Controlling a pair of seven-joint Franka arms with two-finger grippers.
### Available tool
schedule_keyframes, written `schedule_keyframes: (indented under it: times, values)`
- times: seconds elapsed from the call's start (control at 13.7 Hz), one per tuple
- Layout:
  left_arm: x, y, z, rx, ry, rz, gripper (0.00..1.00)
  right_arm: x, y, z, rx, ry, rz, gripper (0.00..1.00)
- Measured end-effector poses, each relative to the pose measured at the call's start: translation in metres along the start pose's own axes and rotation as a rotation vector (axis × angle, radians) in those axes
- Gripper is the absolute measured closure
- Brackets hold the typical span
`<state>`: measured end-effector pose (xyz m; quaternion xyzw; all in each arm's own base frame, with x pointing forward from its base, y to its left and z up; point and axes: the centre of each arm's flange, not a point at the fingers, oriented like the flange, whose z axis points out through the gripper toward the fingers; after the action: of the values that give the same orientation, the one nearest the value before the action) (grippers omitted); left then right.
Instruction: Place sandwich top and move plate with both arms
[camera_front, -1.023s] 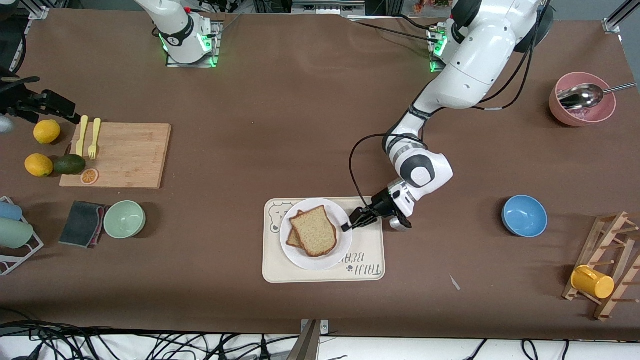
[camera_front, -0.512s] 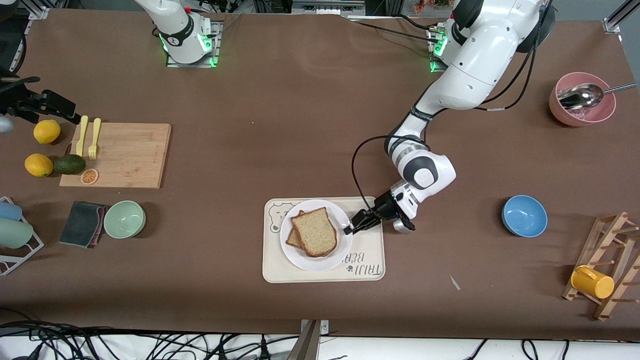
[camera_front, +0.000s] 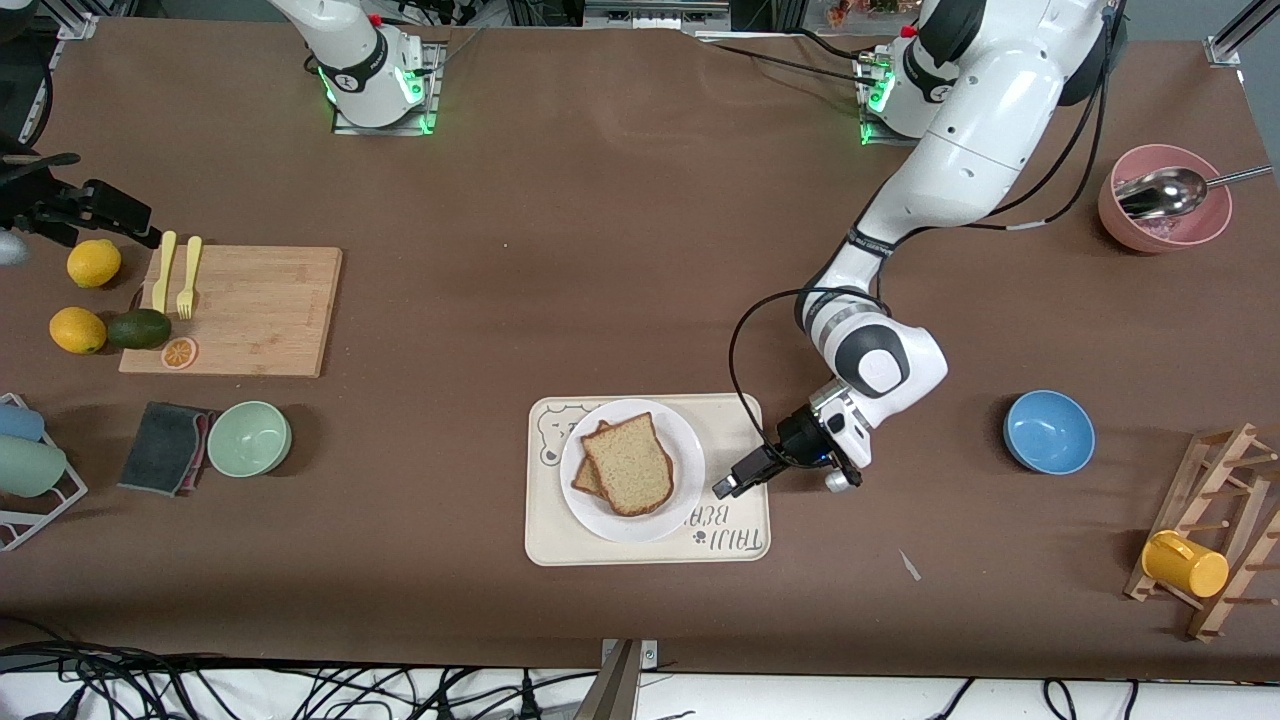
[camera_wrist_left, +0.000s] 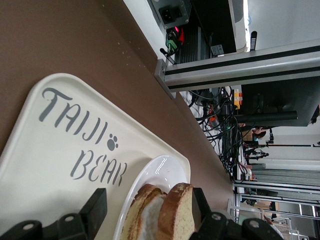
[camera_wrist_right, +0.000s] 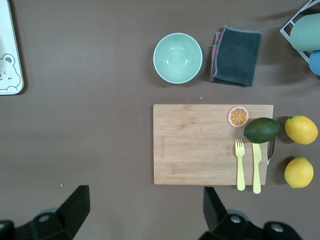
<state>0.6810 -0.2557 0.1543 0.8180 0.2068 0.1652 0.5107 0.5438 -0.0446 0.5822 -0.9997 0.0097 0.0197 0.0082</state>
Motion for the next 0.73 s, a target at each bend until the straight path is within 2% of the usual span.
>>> schedule_keyframes:
  times: [0.22,0.51,0.66,0.73]
  values:
    - [0.021,0.018,-0.009,0.055,-0.04,-0.033,0.23,0.0,0.0,0.0,0.0,0.0,0.0,0.0]
    - [0.051,0.039,-0.035,0.186,-0.074,0.008,0.15,0.0,0.0,0.0,0.0,0.0,0.0,0.0]
    - [0.063,0.048,-0.054,0.236,-0.074,0.05,0.0,0.0,0.0,0.0,0.0,0.0,0.0,0.0]
    - [0.067,0.049,-0.064,0.257,-0.078,0.07,0.0,0.0,0.0,0.0,0.0,0.0,0.0,0.0]
